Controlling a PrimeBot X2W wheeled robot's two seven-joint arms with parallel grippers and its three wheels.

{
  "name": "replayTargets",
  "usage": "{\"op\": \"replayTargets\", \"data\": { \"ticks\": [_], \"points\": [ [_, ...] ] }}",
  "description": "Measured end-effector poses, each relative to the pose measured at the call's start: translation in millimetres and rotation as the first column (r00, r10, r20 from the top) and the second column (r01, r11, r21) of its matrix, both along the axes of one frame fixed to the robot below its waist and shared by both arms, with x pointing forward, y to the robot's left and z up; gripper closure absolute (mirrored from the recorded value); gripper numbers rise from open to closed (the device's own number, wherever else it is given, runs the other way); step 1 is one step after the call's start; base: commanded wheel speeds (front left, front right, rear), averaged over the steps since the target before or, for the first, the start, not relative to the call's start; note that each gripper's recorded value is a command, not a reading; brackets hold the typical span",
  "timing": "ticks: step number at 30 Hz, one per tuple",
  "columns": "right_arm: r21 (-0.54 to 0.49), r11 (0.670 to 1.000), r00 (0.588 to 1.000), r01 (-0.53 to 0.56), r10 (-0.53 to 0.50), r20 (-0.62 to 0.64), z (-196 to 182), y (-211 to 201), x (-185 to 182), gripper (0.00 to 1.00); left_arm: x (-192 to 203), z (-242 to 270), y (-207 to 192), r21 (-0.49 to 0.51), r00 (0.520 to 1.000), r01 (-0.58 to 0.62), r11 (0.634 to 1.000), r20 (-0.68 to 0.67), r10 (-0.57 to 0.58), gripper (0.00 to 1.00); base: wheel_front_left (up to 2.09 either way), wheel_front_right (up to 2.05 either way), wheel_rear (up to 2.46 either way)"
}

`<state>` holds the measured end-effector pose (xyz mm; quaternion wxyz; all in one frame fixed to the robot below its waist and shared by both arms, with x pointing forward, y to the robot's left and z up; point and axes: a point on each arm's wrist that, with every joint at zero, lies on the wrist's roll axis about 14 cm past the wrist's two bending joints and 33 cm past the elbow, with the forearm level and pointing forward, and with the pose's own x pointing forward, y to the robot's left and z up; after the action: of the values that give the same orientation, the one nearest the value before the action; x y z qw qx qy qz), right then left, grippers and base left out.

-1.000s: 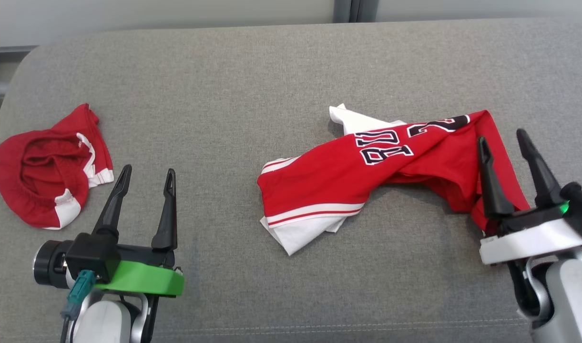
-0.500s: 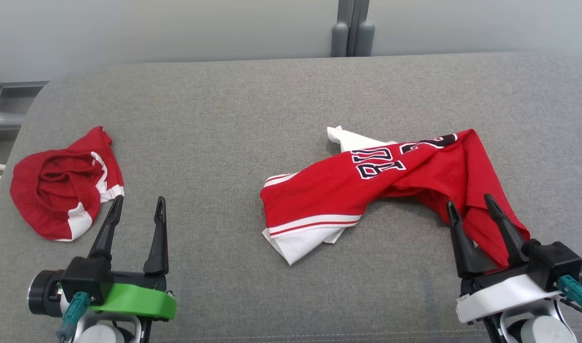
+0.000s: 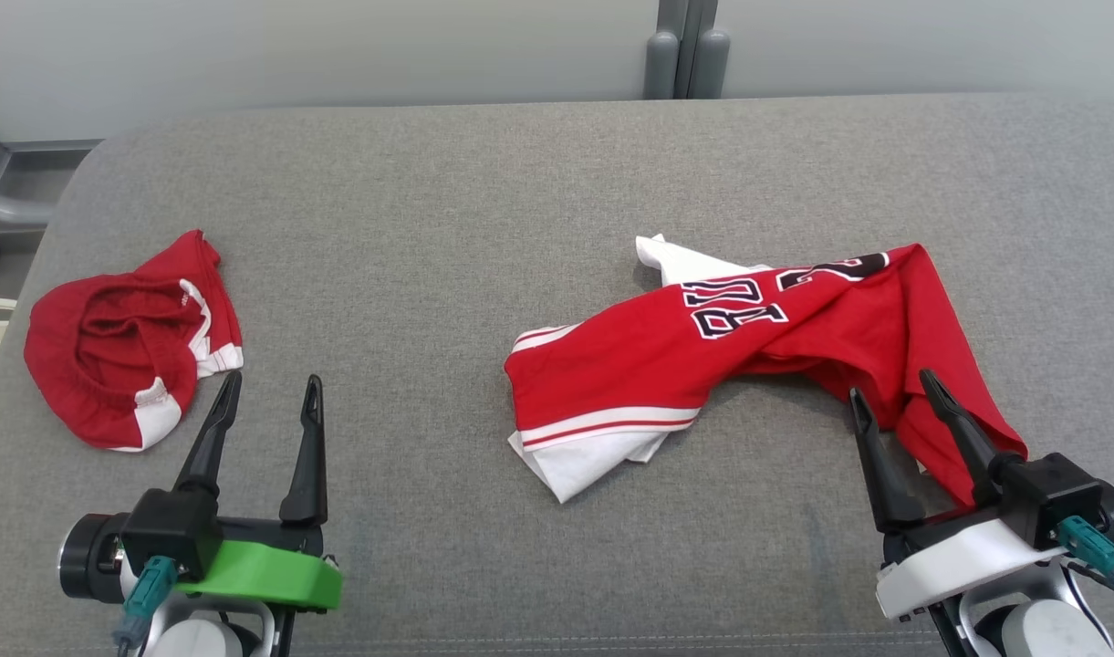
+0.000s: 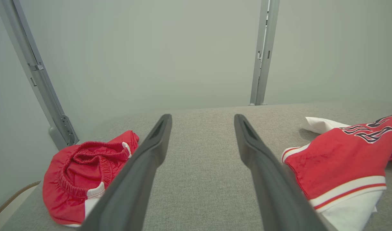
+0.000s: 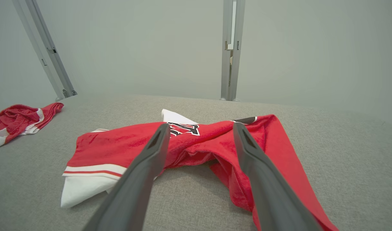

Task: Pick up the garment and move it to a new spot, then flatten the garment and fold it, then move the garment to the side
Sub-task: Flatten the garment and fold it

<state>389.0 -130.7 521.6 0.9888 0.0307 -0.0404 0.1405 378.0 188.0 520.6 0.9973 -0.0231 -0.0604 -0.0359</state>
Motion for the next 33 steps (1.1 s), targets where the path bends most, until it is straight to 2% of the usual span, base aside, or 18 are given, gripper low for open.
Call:
{"op": "replayTargets", "data": {
  "ticks": [8,10,19,27,33],
  "points": [
    [-0.147,0.987,0.991,-0.060,0.041,-0.128,-35,-6,5,0.00,7,-4,-5,-0.007,1.000,0.012,1.000,-0.011,-0.012,0.00,0.00,0.00,0.00],
    [-0.204,0.976,0.985,-0.070,0.035,-0.167,-48,-15,7,0.00,11,-5,-9,-0.012,1.000,0.020,1.000,-0.011,-0.021,0.00,0.00,0.00,0.00],
    [-0.347,0.933,0.957,-0.095,-0.010,-0.290,-91,-48,24,0.00,27,-15,-18,-0.024,0.999,0.042,0.999,-0.034,-0.042,0.00,0.00,0.00,0.00],
    [-0.385,0.923,0.940,-0.005,-0.126,-0.316,-109,-91,40,0.00,37,-23,-22,-0.033,0.997,0.052,0.998,-0.052,-0.054,0.00,0.00,0.00,0.00],
    [-0.355,0.924,0.927,0.141,-0.249,-0.280,-105,-131,54,0.00,42,-27,-20,-0.034,0.997,0.047,0.998,-0.062,-0.049,0.00,0.00,0.00,0.00]
  ]
}}
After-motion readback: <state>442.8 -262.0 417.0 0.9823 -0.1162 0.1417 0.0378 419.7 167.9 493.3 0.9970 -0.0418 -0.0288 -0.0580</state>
